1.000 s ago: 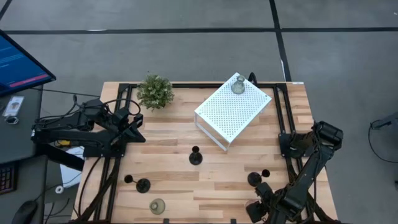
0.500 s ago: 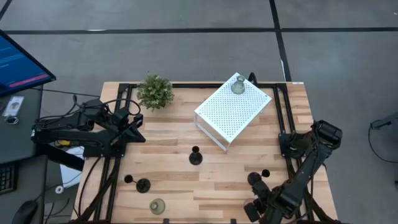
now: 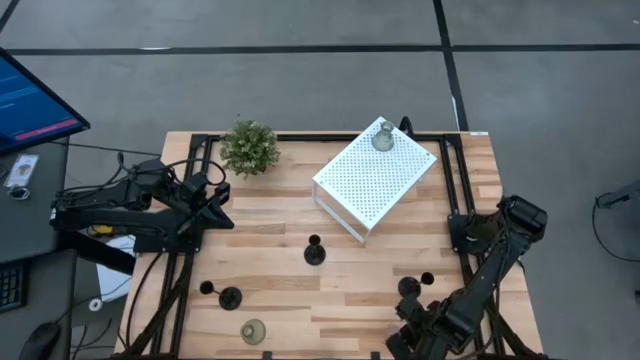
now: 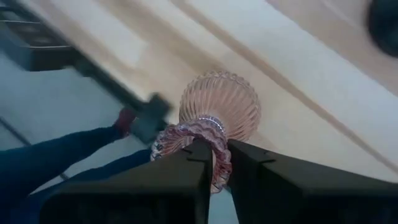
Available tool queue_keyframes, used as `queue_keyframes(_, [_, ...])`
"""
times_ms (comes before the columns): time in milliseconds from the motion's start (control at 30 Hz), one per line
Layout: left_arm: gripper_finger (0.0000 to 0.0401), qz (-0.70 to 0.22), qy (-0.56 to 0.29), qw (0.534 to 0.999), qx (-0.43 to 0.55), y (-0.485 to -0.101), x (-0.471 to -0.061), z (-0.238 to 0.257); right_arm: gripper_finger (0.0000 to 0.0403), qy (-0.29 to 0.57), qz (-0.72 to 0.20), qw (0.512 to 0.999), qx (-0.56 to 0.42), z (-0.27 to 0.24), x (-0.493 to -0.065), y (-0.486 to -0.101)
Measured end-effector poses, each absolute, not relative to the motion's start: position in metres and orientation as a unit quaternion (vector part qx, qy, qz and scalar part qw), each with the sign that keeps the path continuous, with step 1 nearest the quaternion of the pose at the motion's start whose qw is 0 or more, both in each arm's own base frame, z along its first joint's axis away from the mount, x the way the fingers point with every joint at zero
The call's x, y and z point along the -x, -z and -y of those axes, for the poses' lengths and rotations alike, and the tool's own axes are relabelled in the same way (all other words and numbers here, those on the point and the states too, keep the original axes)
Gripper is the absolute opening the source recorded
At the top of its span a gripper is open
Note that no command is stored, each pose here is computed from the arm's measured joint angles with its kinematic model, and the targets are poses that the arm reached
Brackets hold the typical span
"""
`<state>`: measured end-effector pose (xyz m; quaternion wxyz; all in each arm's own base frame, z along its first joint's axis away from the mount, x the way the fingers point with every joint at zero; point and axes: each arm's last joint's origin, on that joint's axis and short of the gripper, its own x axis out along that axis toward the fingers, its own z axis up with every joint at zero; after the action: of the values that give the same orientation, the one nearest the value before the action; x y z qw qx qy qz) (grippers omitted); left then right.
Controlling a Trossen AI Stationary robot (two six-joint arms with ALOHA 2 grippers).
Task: Pick & Place candle stick holders
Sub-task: Put the pink glass candle holder on the shelf aligned with the other green candle holder
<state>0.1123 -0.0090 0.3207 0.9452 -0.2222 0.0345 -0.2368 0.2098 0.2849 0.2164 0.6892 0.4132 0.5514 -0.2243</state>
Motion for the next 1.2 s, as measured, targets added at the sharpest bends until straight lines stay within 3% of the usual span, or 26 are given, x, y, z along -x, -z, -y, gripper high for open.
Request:
queue_keyframes(400, [0.0009, -0.034, 0.237, 0.945, 0.222, -0.321, -0.112, 0.009, 0.0023, 0.159, -0.515, 0.759, -0.366, -0.262, -0.258, -0.259])
queue_keyframes(733, [0.0009, -0.034, 0.237, 0.945, 0.222, -0.321, -0.112, 0.009, 0.0023, 0.124, -0.488, 0.818, -0.279, -0.223, -0.286, -0.324])
queue_keyframes(1200, [0.0009, -0.034, 0.237, 0.945, 0.222, -0.321, -0.112, 0.009, 0.0023, 0.178, -0.434, 0.85, -0.241, -0.134, -0.217, -0.419])
